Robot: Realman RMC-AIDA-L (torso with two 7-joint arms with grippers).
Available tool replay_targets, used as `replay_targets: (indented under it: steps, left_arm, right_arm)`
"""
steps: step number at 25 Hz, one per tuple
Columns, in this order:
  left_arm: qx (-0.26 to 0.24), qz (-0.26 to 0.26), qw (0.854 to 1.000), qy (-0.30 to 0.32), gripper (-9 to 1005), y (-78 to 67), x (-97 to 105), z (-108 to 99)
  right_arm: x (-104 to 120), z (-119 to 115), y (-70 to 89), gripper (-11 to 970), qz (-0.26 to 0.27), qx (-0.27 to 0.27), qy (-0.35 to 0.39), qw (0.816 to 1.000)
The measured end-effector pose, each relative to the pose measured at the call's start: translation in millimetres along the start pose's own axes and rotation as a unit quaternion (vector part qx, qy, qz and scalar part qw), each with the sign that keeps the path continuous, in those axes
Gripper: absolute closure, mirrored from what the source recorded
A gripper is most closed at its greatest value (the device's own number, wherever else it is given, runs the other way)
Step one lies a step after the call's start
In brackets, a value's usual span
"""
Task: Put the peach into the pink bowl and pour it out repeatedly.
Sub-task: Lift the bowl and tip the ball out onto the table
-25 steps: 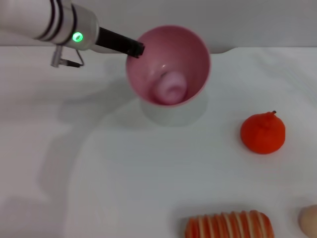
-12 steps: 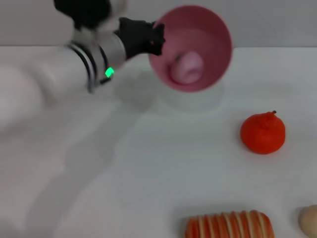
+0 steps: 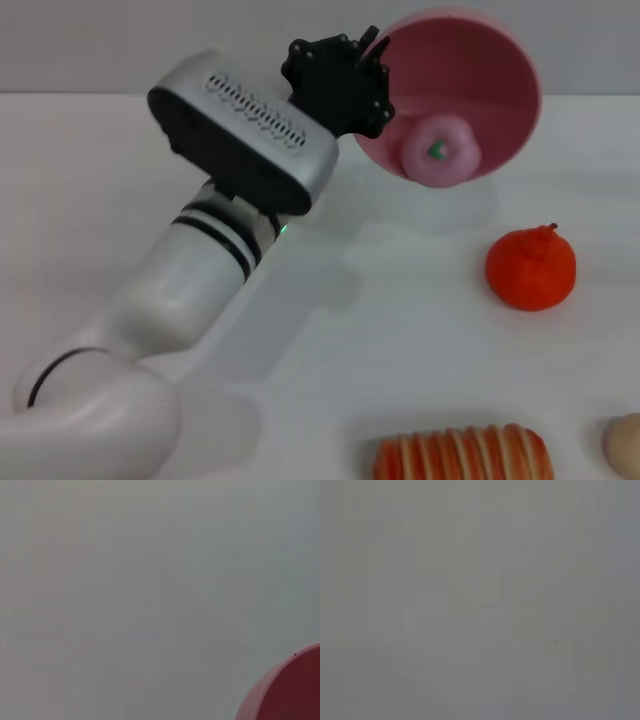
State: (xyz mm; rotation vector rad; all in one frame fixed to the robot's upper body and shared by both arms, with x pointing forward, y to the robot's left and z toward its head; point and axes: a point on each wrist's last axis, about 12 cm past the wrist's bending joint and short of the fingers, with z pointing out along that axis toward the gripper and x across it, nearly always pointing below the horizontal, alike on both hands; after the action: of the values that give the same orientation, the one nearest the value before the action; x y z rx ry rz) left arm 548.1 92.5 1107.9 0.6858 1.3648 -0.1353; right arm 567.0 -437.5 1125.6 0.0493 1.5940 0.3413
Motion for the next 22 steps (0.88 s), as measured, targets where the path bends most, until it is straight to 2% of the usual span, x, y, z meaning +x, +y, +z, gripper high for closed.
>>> replay_targets:
  steps: [9,15,22]
  left_arm:
    - [-0.025,0.036,0.997,-0.064,951,-7.7,1,-20]
    - [-0.029,0.041,0.996,-0.074,951,-8.5,2,-23]
    - [-0.028,0.070,0.992,-0.106,951,-9.5,-1,-28]
  right_arm:
    - [-3,7,-2.4,515,-0.006,0.006,0.001,1.000]
    - [-1,7,-2.8,515,-0.003,0.008,0.003,1.000]
    - [1,7,-2.9,514,-0.001,0.012,0.004,1.000]
